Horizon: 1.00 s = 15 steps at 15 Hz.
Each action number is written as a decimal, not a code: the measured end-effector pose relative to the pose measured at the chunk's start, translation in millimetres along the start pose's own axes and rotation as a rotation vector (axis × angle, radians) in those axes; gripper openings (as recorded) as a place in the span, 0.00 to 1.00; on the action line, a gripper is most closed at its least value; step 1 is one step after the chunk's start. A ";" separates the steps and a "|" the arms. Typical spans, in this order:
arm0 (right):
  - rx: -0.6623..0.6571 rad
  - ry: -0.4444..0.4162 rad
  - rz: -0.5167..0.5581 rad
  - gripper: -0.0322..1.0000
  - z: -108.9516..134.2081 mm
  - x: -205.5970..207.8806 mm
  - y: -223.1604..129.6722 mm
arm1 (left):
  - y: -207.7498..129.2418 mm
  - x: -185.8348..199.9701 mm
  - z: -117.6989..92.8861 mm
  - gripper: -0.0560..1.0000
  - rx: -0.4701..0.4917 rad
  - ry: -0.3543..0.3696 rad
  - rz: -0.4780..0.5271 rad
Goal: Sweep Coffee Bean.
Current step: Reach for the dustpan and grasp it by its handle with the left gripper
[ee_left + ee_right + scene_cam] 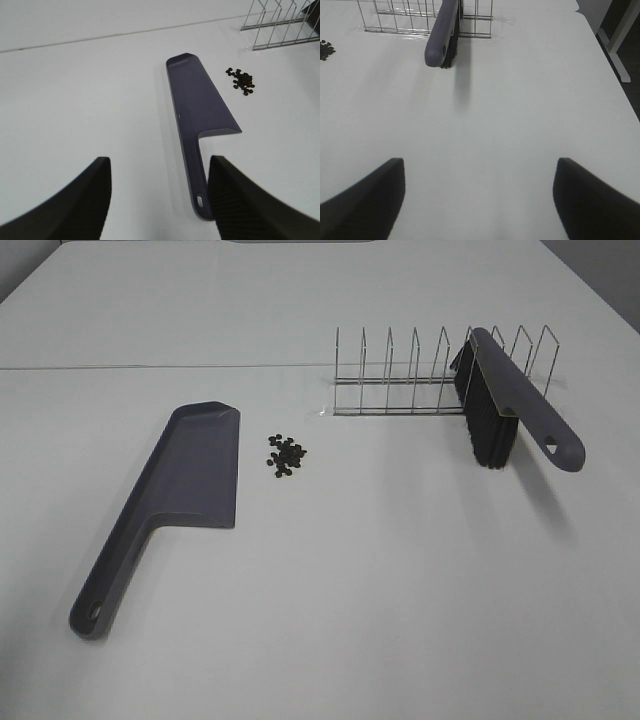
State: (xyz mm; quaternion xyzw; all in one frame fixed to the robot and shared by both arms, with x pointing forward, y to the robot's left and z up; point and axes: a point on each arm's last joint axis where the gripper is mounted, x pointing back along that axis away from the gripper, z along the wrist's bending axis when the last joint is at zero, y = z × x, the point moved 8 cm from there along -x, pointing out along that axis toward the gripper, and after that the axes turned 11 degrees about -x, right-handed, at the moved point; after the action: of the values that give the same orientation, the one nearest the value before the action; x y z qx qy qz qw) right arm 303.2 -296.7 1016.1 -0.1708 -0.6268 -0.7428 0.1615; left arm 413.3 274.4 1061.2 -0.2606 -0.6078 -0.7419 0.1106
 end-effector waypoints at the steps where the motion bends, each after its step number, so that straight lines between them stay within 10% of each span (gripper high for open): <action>1: 0.000 0.000 0.000 0.78 0.0 0.0 0.0 | 9.3 -14.7 3.8 0.58 0.010 -0.011 0.042; 9: 0.000 0.000 0.000 0.78 0.0 0.0 0.0 | -11.2 -151.2 4.8 0.61 0.157 -0.163 0.478; 15: 0.000 0.000 0.000 0.78 0.0 0.0 0.0 | -59.8 -198.4 -43.3 0.61 0.118 -0.250 0.701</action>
State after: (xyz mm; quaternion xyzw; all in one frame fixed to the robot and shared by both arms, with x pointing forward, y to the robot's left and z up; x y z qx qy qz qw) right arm 303.2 -296.7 1016.1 -0.1708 -0.6268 -0.7428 0.1615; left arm 540.2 216.7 901.8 -0.5345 -0.5321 -0.5853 0.2977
